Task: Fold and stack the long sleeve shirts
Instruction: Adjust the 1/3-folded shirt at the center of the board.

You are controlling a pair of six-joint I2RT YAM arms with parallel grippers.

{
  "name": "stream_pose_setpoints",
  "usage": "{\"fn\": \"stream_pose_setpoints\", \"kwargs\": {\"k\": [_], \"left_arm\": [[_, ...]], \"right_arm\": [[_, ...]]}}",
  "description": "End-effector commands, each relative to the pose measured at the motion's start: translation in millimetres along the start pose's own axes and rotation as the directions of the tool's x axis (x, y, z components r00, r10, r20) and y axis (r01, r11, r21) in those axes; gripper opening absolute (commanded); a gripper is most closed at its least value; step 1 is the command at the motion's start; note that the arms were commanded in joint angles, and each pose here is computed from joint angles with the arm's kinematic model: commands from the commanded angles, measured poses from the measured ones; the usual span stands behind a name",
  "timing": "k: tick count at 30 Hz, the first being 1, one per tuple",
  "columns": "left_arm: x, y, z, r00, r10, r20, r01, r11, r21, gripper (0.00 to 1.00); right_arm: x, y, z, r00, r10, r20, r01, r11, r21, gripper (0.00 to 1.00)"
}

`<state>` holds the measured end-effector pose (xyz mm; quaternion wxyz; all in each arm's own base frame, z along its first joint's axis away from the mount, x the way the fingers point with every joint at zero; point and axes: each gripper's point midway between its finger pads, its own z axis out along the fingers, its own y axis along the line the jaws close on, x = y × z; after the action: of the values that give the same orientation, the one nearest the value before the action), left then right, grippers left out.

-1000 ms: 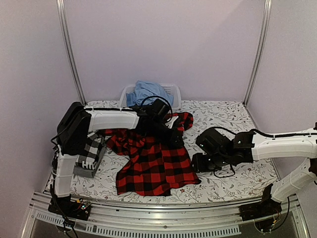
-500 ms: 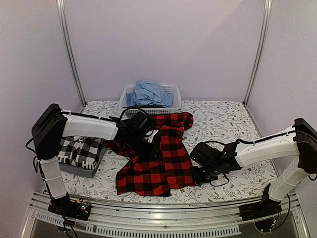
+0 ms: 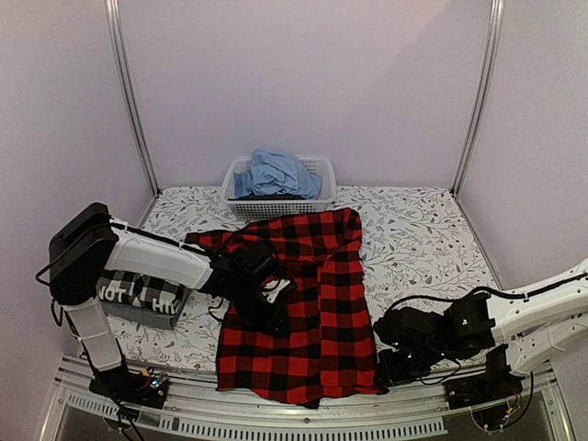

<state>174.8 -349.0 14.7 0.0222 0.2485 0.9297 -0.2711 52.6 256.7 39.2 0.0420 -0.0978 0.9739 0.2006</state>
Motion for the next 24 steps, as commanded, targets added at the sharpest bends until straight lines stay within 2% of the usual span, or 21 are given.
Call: {"fn": "stream_pose_setpoints", "kwargs": {"k": [1, 5, 8, 12, 16, 18, 21, 24], "left_arm": [[34, -6, 0, 0.999, -0.02, -0.048, 0.02, 1.0, -0.003, 0.26], [38, -7, -9, 0.999, -0.021, -0.033, 0.021, 1.0, -0.02, 0.27], [22, -4, -27, 0.999, -0.015, 0.034, 0.017, 0.997, -0.078, 0.27], [-19, 15, -71, 0.978, -0.056, 0.203, 0.092, 0.981, -0.173, 0.27], [-48, 58, -121, 0.919, -0.137, 0.369, 0.242, 0.936, -0.255, 0.27], [-58, 86, -145, 0.877, -0.175, 0.447, 0.323, 0.903, -0.282, 0.29], [-68, 126, -172, 0.826, -0.216, 0.52, 0.416, 0.857, -0.304, 0.3], [-75, 159, -185, 0.792, -0.25, 0.557, 0.47, 0.832, -0.294, 0.32]], "right_arm": [[-9, 16, -14, 0.996, 0.076, 0.04, -0.075, 0.997, -0.024, 0.18], [-48, 20, -38, 0.98, 0.068, 0.189, -0.073, 0.997, 0.021, 0.41], [-89, 15, -62, 0.945, 0.098, 0.311, -0.109, 0.994, 0.017, 0.49], [-156, 24, -101, 0.867, 0.096, 0.489, -0.087, 0.995, -0.04, 0.5], [-230, 50, -136, 0.758, 0.074, 0.648, -0.015, 0.995, -0.096, 0.49], [-260, 62, -144, 0.724, 0.063, 0.687, 0.046, 0.989, -0.139, 0.47], [-302, 61, -135, 0.712, 0.069, 0.699, 0.087, 0.979, -0.186, 0.41], [-334, 54, -108, 0.742, 0.073, 0.666, 0.111, 0.967, -0.23, 0.35]]}}
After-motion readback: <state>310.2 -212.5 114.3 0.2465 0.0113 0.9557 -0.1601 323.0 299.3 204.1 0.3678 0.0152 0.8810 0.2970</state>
